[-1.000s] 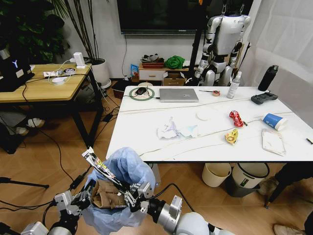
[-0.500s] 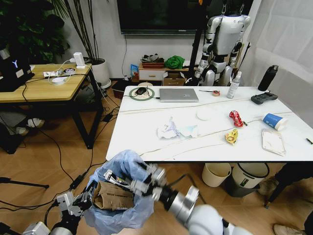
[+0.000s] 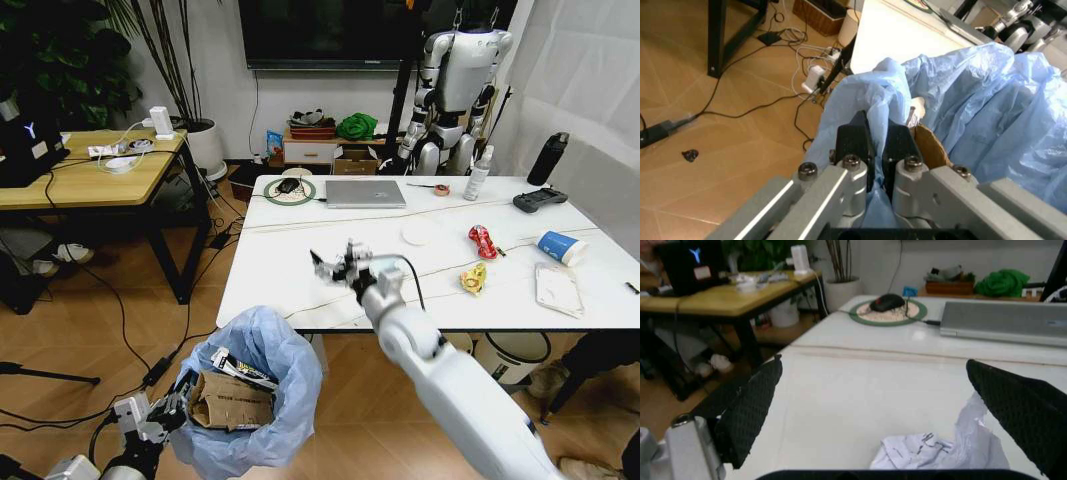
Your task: Pick up the trash bin and place the trash from the table into it.
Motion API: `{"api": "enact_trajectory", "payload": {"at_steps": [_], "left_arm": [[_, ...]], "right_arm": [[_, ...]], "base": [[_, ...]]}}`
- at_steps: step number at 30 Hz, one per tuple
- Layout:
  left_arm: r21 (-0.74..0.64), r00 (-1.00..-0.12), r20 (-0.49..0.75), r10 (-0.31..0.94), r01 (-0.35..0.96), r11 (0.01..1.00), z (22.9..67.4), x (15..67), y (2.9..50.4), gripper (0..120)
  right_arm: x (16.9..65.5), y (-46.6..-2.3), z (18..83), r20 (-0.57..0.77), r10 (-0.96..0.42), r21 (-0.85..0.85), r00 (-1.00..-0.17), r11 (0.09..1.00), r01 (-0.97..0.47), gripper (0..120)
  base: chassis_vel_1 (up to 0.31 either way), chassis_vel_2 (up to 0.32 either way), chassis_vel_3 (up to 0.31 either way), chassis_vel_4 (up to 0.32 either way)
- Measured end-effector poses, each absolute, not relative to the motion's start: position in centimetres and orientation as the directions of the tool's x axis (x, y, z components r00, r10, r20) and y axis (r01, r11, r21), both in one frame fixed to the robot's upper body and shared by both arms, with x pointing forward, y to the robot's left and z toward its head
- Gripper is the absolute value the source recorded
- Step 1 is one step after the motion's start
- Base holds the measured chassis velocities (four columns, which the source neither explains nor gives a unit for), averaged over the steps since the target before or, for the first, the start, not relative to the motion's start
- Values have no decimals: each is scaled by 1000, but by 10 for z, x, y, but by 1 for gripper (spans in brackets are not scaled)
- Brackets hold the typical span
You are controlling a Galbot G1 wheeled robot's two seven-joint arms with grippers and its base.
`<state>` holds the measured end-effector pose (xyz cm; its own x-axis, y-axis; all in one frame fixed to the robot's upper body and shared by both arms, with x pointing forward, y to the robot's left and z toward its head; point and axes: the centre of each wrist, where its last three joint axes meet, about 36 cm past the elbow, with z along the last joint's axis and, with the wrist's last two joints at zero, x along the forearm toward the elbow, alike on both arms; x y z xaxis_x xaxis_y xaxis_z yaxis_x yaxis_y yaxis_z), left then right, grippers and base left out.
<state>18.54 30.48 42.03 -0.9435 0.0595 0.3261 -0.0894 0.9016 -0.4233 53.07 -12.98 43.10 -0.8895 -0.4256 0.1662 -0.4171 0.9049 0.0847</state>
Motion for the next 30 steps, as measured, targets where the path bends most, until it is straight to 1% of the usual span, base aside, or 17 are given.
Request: {"api": "enact_trajectory", "payload": {"at_steps": [4, 6, 8, 9, 10, 14, 15, 16, 18, 19, 22, 23, 24, 26, 30], "left_arm": [[-422, -944, 324, 58, -90, 902, 421, 185, 307, 0], [-422, -944, 323, 59, -89, 902, 421, 186, 308, 0], [-422, -945, 322, 60, -86, 902, 422, 186, 309, 0], [-422, -945, 322, 60, -86, 902, 422, 186, 309, 0], [-422, -944, 323, 61, -86, 902, 422, 186, 309, 0], [-422, -944, 323, 63, -85, 902, 420, 188, 310, 0], [-423, -944, 323, 63, -84, 902, 420, 188, 310, 0], [-423, -944, 323, 63, -84, 902, 420, 188, 310, 0], [-424, -944, 324, 64, -84, 902, 420, 188, 310, 0], [-424, -944, 324, 65, -84, 902, 420, 188, 310, 0], [-425, -944, 324, 65, -84, 901, 419, 188, 310, 0], [-426, -944, 324, 66, -83, 901, 419, 188, 310, 0], [-426, -944, 324, 66, -83, 901, 419, 188, 310, 0], [-427, -944, 323, 67, -82, 900, 419, 188, 311, 0], [-426, -945, 320, 69, -79, 901, 420, 188, 312, 0]], "right_arm": [[556, -138, 407, 236, -411, 51, -880, 910, -411, 100], [563, -143, 396, 252, -401, 40, -881, 914, -405, 93], [565, -149, 391, 259, -393, 37, -882, 917, -397, 84], [565, -149, 391, 259, -393, 37, -882, 917, -397, 84], [565, -153, 389, 259, -391, 35, -883, 918, -396, 81], [560, -161, 382, 270, -385, 23, -883, 919, -394, 62], [558, -162, 380, 272, -383, 22, -883, 920, -392, 59], [558, -162, 380, 272, -383, 22, -883, 920, -392, 59], [555, -164, 375, 277, -379, 21, -883, 921, -389, 52], [553, -166, 372, 279, -378, 19, -883, 921, -389, 46], [549, -169, 365, 285, -375, 7, -882, 921, -389, 34], [548, -170, 363, 286, -374, 5, -882, 921, -389, 30], [548, -170, 363, 286, -374, 5, -882, 921, -389, 30], [548, -171, 361, 285, -372, 5, -883, 922, -387, 20], [547, -173, 367, 271, -377, 0, -886, 920, -391, 6]], "base": [[0, 0, 0, 0], [0, 0, 0, 0], [0, 0, 0, 0], [0, 0, 0, 0], [0, 0, 0, 0], [0, 0, 0, 0], [0, 0, 0, 0], [0, 0, 0, 0], [0, 0, 0, 0], [0, 0, 0, 0], [0, 0, 0, 0], [0, 0, 0, 0], [0, 0, 0, 0], [0, 0, 0, 0], [0, 0, 0, 0]]}}
